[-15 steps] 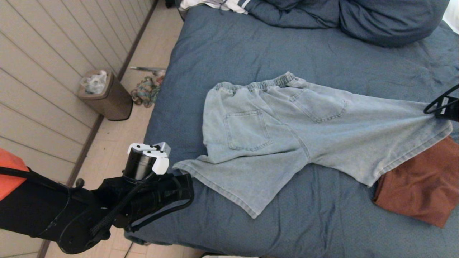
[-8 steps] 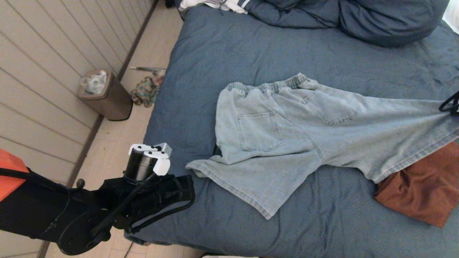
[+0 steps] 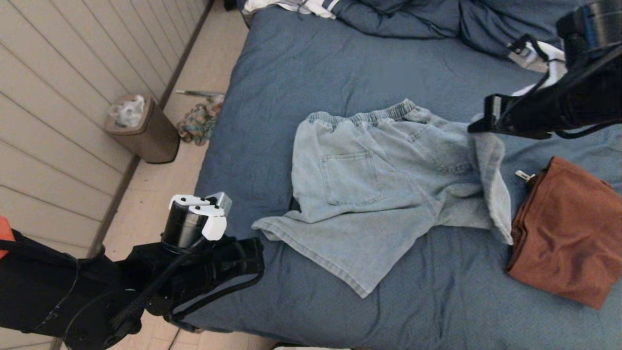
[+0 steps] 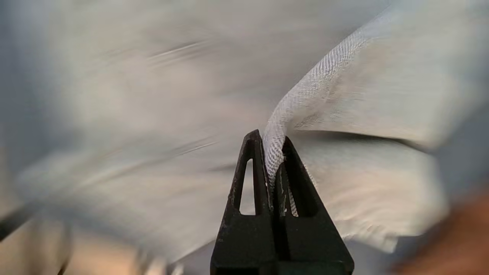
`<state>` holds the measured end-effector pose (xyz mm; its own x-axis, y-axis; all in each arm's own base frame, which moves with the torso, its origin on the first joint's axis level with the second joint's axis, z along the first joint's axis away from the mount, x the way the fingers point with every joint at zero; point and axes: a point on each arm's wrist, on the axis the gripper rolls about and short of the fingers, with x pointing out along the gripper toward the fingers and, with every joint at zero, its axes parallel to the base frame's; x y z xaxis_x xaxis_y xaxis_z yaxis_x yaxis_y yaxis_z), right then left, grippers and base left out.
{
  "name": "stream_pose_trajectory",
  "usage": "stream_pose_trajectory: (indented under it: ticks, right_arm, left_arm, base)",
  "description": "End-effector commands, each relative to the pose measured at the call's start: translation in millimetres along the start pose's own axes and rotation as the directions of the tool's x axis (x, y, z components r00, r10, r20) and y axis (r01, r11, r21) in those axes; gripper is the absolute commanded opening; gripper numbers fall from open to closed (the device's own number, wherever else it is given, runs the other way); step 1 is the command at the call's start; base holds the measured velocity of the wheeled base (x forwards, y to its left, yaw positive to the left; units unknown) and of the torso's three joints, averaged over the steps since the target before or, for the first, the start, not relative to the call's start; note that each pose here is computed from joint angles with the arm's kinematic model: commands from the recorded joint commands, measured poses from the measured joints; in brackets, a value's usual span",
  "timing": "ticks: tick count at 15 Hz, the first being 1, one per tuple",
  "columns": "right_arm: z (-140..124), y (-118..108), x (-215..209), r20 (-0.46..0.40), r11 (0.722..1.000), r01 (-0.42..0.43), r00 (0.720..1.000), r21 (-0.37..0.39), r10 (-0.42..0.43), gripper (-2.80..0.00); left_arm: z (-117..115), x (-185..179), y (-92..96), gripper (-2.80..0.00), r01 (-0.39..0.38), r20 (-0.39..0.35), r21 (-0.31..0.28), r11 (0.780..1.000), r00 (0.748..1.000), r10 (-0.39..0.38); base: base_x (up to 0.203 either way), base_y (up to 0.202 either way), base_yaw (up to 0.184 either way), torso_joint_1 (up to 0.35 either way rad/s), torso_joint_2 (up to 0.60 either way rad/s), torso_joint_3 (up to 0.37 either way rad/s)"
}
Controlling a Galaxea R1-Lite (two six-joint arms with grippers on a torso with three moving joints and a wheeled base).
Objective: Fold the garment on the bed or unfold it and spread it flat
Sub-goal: Fold the blue shorts
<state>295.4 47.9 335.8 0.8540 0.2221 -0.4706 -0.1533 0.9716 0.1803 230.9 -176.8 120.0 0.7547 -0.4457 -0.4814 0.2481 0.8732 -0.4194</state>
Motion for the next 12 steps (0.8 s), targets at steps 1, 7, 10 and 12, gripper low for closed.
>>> stream_pose_trajectory:
  ticks: [1, 7, 10, 12]
  right_arm:
    - [-13, 79, -17, -0.048, 0.976, -0.205, 0.978, -0.075, 0.202, -2.80]
    - [-82, 191, 3, -0.334, 0.893, -0.419, 0.875, -0.163, 0.350, -2.80]
    - [-105, 216, 30, -0.406, 0.880, -0.437, 0.850, -0.188, 0.336, -2.80]
    - [-105, 231, 40, -0.396, 0.870, -0.453, 0.848, -0.194, 0.352, -2.80]
  left_arm:
    - [5, -8, -2.4, -2.80, 0.018, 0.028, -0.007, 1.000, 0.999, -0.017]
    - [10, -13, -3.8, -2.80, 0.027, 0.048, -0.009, 1.000, 0.999, -0.026]
    - [12, -16, -3.4, -2.80, 0.027, 0.059, -0.012, 1.000, 0.998, -0.026]
    - [14, -18, -3.3, -2.80, 0.030, 0.069, -0.014, 0.999, 0.997, -0.029]
  base:
    - [0.000, 0.000, 0.000, 0.000, 0.00, 0.000]
    - [0.000, 0.000, 0.000, 0.000, 0.00, 0.000]
    - [0.000, 0.000, 0.000, 0.000, 0.00, 0.000]
    - [0.000, 0.000, 0.000, 0.000, 0.00, 0.000]
